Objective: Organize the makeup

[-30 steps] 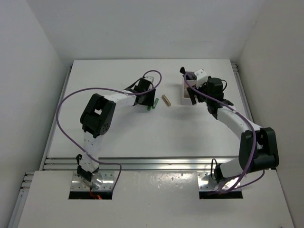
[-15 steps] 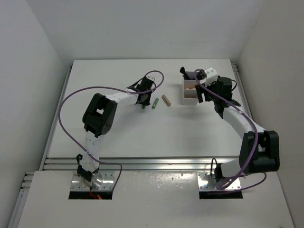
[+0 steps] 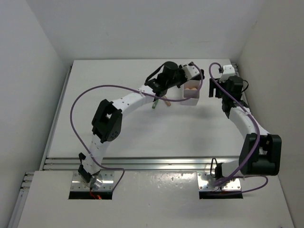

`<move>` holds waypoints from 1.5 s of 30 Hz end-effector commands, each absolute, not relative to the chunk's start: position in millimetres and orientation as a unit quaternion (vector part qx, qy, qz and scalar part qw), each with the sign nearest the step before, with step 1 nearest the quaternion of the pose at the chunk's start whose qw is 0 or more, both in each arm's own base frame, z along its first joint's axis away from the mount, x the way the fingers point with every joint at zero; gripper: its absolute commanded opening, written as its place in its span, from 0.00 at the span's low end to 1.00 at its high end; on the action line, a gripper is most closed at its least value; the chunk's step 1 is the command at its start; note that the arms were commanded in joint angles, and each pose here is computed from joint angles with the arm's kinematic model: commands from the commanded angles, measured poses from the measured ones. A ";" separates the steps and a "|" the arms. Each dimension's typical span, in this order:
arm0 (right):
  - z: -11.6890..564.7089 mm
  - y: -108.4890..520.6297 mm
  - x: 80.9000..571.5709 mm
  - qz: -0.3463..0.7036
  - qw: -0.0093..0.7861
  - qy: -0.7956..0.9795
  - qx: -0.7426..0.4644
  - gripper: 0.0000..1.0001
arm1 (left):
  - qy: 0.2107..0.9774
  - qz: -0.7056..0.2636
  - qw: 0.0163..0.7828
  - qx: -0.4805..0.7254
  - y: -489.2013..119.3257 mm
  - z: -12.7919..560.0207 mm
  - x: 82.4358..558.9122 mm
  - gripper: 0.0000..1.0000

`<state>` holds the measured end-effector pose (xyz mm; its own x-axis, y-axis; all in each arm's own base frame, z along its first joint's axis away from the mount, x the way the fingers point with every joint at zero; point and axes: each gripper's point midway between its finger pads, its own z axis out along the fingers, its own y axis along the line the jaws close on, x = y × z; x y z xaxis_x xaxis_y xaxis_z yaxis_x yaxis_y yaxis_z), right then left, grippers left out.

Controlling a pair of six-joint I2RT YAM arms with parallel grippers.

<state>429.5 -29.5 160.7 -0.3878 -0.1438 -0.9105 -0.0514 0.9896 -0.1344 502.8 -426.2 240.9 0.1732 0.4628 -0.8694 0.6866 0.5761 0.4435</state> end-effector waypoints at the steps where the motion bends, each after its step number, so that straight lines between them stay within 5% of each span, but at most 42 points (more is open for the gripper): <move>1: 187.5 -59.2 427.4 -0.104 0.576 0.810 0.024 0.76 | 0.523 -0.177 0.658 0.513 -470.5 263.7 480.7 0.00; 8: 192.3 -67.7 426.1 -0.129 0.574 0.808 0.027 0.76 | 0.506 -0.278 0.641 0.506 -523.5 234.5 453.1 0.00; 22: 184.6 -63.6 424.9 -0.125 0.567 0.814 0.002 0.76 | 0.557 -0.248 0.613 0.502 -517.4 170.5 473.7 0.00; 23: 185.1 -60.6 425.4 -0.119 0.568 0.815 -0.002 0.77 | 0.555 -0.244 0.615 0.505 -517.2 170.6 474.1 0.03; 27: 183.9 -51.9 427.2 -0.105 0.566 0.817 -0.036 0.81 | 0.568 -0.247 0.600 0.507 -514.6 165.9 470.9 0.43; 33: 187.6 -40.9 429.1 -0.084 0.566 0.818 -0.066 0.84 | 0.577 -0.232 0.612 0.489 -499.1 202.8 475.2 0.77; 40: 197.9 5.6 439.4 0.013 0.567 0.812 -0.137 0.84 | 0.595 -0.233 0.663 0.390 -452.4 303.3 505.9 0.82; 45: 197.5 75.5 443.8 0.052 0.513 0.819 -0.250 0.84 | 0.698 -0.200 0.651 0.220 -334.5 306.9 541.4 0.82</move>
<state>440.8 19.5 189.6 -0.3806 -0.2657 -0.8857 -0.2694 0.9481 -0.1687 519.1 -429.5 251.9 0.0633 0.2159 -0.9744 0.7539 0.6293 0.1884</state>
